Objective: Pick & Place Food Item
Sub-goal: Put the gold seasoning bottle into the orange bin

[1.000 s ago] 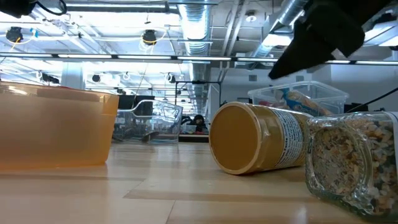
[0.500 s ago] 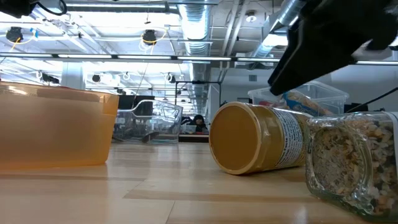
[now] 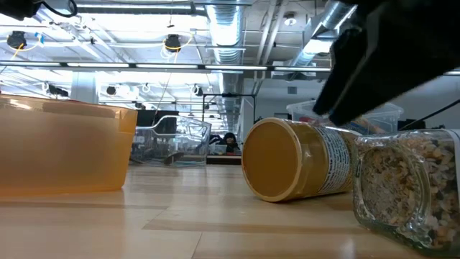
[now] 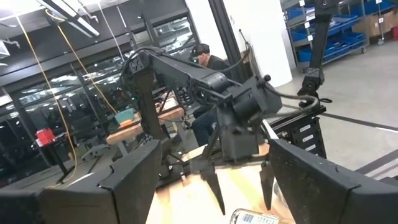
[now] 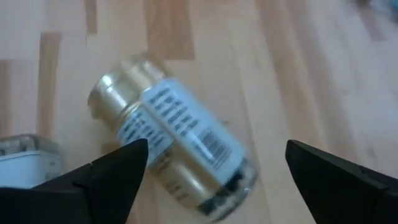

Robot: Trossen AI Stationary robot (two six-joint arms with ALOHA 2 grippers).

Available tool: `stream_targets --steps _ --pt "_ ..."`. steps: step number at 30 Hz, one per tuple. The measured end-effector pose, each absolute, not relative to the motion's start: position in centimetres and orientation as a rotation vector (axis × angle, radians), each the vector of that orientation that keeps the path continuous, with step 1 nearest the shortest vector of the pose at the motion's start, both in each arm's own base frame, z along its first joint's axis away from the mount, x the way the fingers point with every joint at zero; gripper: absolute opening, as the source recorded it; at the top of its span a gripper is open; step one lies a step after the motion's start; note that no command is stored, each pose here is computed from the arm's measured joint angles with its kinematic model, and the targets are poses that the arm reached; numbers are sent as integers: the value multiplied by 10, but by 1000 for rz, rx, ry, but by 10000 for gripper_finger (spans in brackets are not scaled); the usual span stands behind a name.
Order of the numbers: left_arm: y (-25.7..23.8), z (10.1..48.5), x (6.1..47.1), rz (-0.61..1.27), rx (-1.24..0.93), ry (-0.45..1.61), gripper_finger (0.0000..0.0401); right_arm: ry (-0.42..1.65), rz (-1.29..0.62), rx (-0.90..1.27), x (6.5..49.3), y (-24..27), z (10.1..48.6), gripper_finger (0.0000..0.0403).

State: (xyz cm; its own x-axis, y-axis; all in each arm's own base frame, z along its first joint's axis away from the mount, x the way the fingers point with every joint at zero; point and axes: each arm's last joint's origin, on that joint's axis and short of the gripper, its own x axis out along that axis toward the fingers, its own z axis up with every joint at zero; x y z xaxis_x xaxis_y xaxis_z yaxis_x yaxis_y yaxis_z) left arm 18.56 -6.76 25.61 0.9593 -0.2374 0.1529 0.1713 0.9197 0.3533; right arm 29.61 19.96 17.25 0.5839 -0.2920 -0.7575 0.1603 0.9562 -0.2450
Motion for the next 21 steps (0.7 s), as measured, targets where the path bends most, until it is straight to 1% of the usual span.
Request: stream_targets --steps 4,9,21 --pt "-68 256 185 -214 344 -195 290 985 -207 -122 299 200 163 384" --pt "-68 256 186 -215 345 -192 290 1021 -197 -102 304 195 158 384" --pt "-68 255 186 -216 346 -188 290 1035 -190 -53 309 190 157 384"
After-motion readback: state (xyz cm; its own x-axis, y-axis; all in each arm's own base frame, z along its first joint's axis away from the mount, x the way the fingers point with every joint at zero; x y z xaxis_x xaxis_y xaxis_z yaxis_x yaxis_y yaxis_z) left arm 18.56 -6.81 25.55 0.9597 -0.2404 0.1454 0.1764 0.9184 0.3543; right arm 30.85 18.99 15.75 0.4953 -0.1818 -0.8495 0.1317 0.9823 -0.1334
